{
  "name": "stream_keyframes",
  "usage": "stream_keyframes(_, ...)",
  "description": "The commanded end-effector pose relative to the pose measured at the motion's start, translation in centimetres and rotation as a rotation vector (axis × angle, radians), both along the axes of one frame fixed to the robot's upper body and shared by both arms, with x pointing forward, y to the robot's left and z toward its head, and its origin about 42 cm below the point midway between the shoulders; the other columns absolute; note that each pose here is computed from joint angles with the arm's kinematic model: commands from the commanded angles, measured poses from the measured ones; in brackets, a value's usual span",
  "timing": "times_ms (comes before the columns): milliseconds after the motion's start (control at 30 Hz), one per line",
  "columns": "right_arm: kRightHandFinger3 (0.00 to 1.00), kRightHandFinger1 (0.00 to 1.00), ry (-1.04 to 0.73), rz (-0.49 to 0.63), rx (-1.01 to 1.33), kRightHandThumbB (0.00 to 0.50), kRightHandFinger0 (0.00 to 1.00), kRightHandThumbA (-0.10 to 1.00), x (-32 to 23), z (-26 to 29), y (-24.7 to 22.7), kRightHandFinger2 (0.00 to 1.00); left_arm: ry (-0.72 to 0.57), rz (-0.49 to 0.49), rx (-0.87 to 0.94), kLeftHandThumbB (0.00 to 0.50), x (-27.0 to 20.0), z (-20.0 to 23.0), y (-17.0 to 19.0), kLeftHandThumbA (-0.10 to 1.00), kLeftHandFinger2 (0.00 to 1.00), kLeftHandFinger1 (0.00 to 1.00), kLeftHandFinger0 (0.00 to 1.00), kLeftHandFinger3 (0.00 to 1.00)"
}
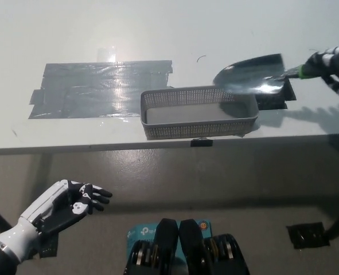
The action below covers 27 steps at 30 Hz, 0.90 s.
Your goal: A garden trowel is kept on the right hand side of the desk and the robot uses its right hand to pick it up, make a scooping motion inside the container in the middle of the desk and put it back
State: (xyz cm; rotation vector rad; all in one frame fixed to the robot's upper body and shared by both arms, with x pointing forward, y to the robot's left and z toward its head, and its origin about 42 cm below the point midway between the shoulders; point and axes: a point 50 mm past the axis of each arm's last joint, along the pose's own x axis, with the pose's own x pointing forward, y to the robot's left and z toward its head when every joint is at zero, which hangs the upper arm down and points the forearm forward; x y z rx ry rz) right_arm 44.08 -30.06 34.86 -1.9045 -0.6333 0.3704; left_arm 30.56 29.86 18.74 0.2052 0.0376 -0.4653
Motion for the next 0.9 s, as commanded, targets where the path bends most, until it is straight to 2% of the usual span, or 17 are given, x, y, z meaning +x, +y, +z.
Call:
stream_keyframes(0, 0.35, 0.09, -0.127, 0.068, -0.088, 0.28, 0.0, -0.1, -0.6, 3.2, 0.8, 0.48, -0.045, -0.033, 0.011, 0.049, 0.6, 1.9, 0.4, 1.0, 0.63, 0.64, 0.65, 0.54)
stream_keyframes(33, 0.36, 0.12, -0.138, 0.081, -0.097, 0.336, 0.0, -0.1, -0.7, 3.1, 0.5, 0.49, -0.048, -0.032, 0.006, 0.03, 0.6, 1.9, 0.4, 1.0, 0.63, 0.64, 0.65, 0.55)
stream_keyframes(67, 0.36, 0.13, -0.138, 0.086, -0.101, 0.346, 0.0, -0.1, -0.6, 3.0, 0.2, 0.51, -0.045, -0.031, 0.006, 0.016, 0.5, 2.0, 0.4, 1.0, 0.64, 0.65, 0.65, 0.55)
stream_keyframes(100, 0.36, 0.11, -0.139, 0.084, -0.1, 0.288, 0.0, -0.1, -0.5, 2.9, 0.0, 0.48, -0.046, -0.032, 0.006, 0.011, 0.5, 2.0, 0.3, 1.0, 0.64, 0.66, 0.66, 0.56)
stream_keyframes(167, 0.27, 0.05, -0.126, 0.043, -0.116, 0.192, 0.0, -0.1, -0.2, 2.8, -0.6, 0.43, -0.05, -0.033, 0.009, 0.0, 0.4, 2.1, 0.2, 1.0, 0.66, 0.68, 0.69, 0.58)
stream_keyframes(233, 0.22, 0.1, -0.13, 0.001, -0.135, 0.144, 0.0, -0.1, 0.2, 2.9, -1.3, 0.52, -0.056, -0.04, 0.017, 0.015, 0.5, 2.2, 0.2, 1.0, 0.67, 0.69, 0.7, 0.6)
stream_keyframes(267, 0.21, 0.12, -0.13, -0.027, -0.127, 0.197, 0.0, -0.1, 0.6, 3.0, -2.1, 0.51, -0.06, -0.046, 0.015, 0.014, 0.7, 2.4, 0.1, 1.0, 0.68, 0.69, 0.7, 0.61)
stream_keyframes(333, 0.21, 0.13, -0.138, -0.033, -0.126, 0.214, 0.0, -0.1, 0.8, 2.9, -2.4, 0.5, -0.057, -0.047, 0.016, 0.013, 0.7, 2.5, 0.0, 1.0, 0.69, 0.69, 0.71, 0.61)
stream_keyframes(367, 0.34, 0.25, -0.108, -0.127, -0.116, 0.127, 0.0, -0.1, 1.4, 3.1, -3.0, 0.66, -0.051, -0.042, 0.017, 0.017, 0.6, 2.6, 0.0, 1.0, 0.68, 0.68, 0.7, 0.6)
stream_keyframes(433, 0.48, 0.3, -0.116, -0.153, -0.137, 0.131, 0.0, -0.1, 1.7, 3.2, -3.2, 0.71, -0.049, -0.043, 0.017, 0.01, 0.6, 2.5, -0.1, 1.0, 0.68, 0.68, 0.7, 0.6)
stream_keyframes(467, 0.51, 0.32, -0.117, -0.168, -0.141, 0.157, 0.0, -0.1, 2.1, 3.2, -3.5, 0.73, -0.053, -0.047, 0.018, 0.008, 0.6, 2.5, -0.1, 1.0, 0.68, 0.68, 0.7, 0.6)
stream_keyframes(500, 0.51, 0.3, -0.1, -0.183, -0.139, 0.134, 0.0, -0.1, 2.2, 3.3, -3.4, 0.7, -0.051, -0.044, 0.016, 0.005, 0.6, 2.6, -0.1, 1.0, 0.68, 0.68, 0.7, 0.61)
stream_keyframes(567, 0.41, 0.25, -0.087, -0.204, -0.137, 0.137, 0.0, -0.1, 2.5, 3.3, -3.7, 0.63, -0.048, -0.047, 0.012, 0.008, 0.6, 2.7, -0.2, 1.0, 0.69, 0.7, 0.72, 0.62)
stream_keyframes(633, 0.3, 0.15, -0.082, -0.219, -0.159, 0.075, 0.0, -0.1, 2.8, 3.4, -3.1, 0.51, -0.049, -0.048, 0.013, 0.005, 0.5, 2.7, -0.2, 1.0, 0.72, 0.73, 0.75, 0.65)
stream_keyframes(700, 0.2, 0.13, -0.076, -0.221, -0.152, 0.041, 0.0, -0.1, 2.8, 3.6, -2.7, 0.49, -0.052, -0.049, 0.006, 0.0, 0.7, 2.9, -0.3, 1.0, 0.7, 0.72, 0.76, 0.64)
stream_keyframes(733, 0.21, 0.13, -0.078, -0.199, -0.134, 0.014, 0.0, -0.1, 2.7, 3.6, -2.4, 0.52, -0.053, -0.051, 0.008, 0.0, 0.7, 2.9, -0.3, 1.0, 0.71, 0.72, 0.76, 0.64)
stream_keyframes(867, 0.27, 0.12, -0.113, -0.121, -0.176, 0.0, 0.0, -0.1, 2.1, 3.7, -1.1, 0.52, -0.061, -0.056, 0.014, 0.0, 0.6, 3.3, -0.4, 1.0, 0.73, 0.75, 0.78, 0.68)
